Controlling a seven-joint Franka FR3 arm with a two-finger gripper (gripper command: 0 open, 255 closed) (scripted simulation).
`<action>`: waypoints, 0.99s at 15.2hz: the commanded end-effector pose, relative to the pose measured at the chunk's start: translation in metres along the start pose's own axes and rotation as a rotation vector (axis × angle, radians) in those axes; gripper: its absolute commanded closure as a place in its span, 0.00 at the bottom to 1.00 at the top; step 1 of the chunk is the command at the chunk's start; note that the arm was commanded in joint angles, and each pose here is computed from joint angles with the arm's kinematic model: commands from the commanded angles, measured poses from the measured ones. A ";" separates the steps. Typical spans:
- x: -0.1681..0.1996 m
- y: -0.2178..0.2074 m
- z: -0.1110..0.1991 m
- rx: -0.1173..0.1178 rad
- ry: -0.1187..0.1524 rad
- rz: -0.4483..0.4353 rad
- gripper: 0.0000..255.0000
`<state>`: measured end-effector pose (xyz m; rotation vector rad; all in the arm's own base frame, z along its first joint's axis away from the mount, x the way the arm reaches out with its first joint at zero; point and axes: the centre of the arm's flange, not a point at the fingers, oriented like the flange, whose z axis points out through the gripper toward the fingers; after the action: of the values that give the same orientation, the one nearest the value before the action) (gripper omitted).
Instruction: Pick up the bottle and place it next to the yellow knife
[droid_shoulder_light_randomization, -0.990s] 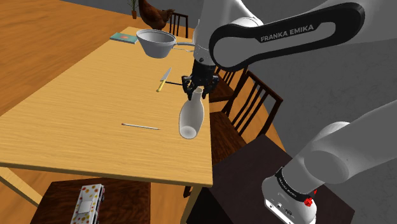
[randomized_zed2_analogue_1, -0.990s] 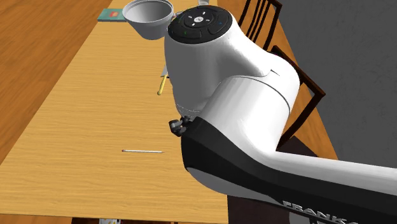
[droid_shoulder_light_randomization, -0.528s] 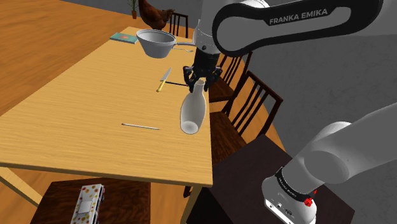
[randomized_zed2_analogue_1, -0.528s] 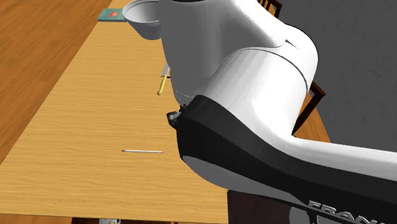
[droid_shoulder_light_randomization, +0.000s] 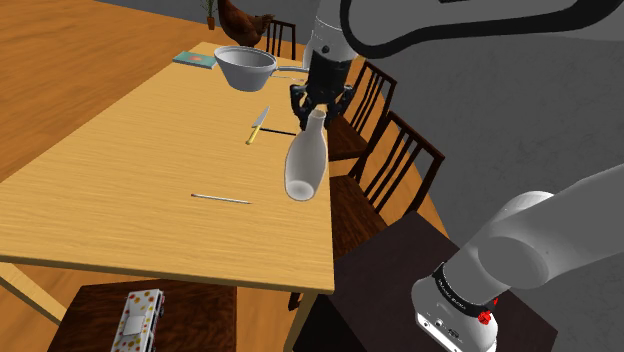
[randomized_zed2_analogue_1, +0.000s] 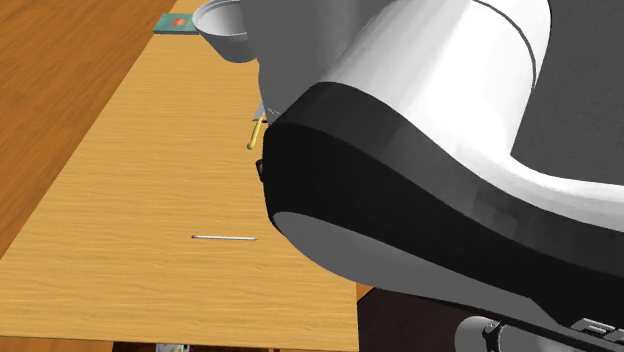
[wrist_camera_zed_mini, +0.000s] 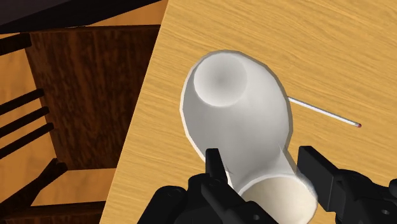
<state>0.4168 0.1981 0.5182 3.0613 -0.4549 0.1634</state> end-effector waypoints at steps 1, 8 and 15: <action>0.002 0.001 -0.011 0.000 0.000 0.000 1.00; 0.006 0.001 -0.048 0.000 0.000 0.000 1.00; 0.010 0.002 -0.085 0.000 0.000 0.000 1.00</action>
<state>0.4167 0.1979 0.5983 3.0613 -0.4546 0.1635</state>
